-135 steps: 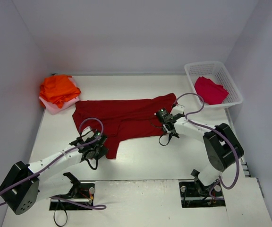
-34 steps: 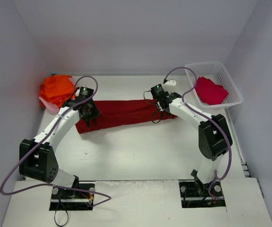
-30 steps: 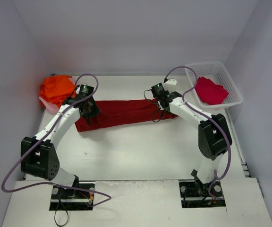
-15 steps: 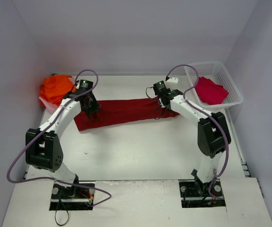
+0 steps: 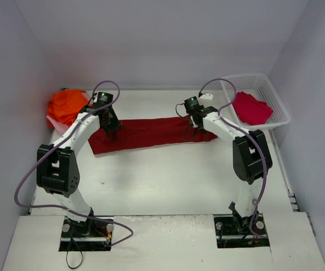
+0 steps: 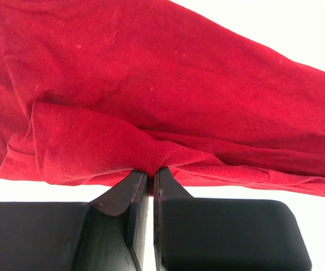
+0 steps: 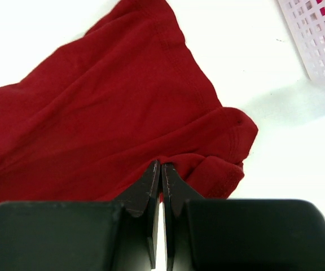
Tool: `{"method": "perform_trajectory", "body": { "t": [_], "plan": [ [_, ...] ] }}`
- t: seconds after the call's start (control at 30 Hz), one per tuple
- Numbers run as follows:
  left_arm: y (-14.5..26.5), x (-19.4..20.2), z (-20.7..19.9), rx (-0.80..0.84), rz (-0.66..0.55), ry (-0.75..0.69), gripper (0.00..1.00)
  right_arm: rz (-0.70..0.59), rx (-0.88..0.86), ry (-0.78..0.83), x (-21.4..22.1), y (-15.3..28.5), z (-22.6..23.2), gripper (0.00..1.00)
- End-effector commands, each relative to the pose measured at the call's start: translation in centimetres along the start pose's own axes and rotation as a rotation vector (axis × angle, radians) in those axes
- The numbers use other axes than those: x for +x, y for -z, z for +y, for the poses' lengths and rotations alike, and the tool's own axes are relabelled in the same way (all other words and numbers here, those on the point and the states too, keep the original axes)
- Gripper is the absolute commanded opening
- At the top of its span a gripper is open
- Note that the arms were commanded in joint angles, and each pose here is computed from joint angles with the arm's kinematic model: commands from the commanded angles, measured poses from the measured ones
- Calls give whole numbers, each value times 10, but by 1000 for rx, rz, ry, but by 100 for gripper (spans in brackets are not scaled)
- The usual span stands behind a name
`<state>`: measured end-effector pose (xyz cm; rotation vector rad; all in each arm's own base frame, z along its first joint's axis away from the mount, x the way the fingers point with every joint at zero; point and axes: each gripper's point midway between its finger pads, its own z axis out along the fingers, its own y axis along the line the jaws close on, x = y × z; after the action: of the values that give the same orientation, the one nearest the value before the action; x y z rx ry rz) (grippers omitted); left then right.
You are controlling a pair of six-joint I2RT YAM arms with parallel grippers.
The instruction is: Fold and stack the t-shirts
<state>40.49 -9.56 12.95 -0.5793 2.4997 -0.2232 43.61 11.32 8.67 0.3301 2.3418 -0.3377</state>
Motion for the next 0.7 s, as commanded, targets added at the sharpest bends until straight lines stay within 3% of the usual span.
{"method": "perform_trajectory", "body": {
  "t": [0.0,0.67],
  "plan": [
    [17,-38,-22,92,-108,-9,0,-57,11,-35,-28,0,-4,0],
    [-3,-47,-29,85,-97,-14,0,-25,8,-18,-21,-28,1,0]
  ]
}}
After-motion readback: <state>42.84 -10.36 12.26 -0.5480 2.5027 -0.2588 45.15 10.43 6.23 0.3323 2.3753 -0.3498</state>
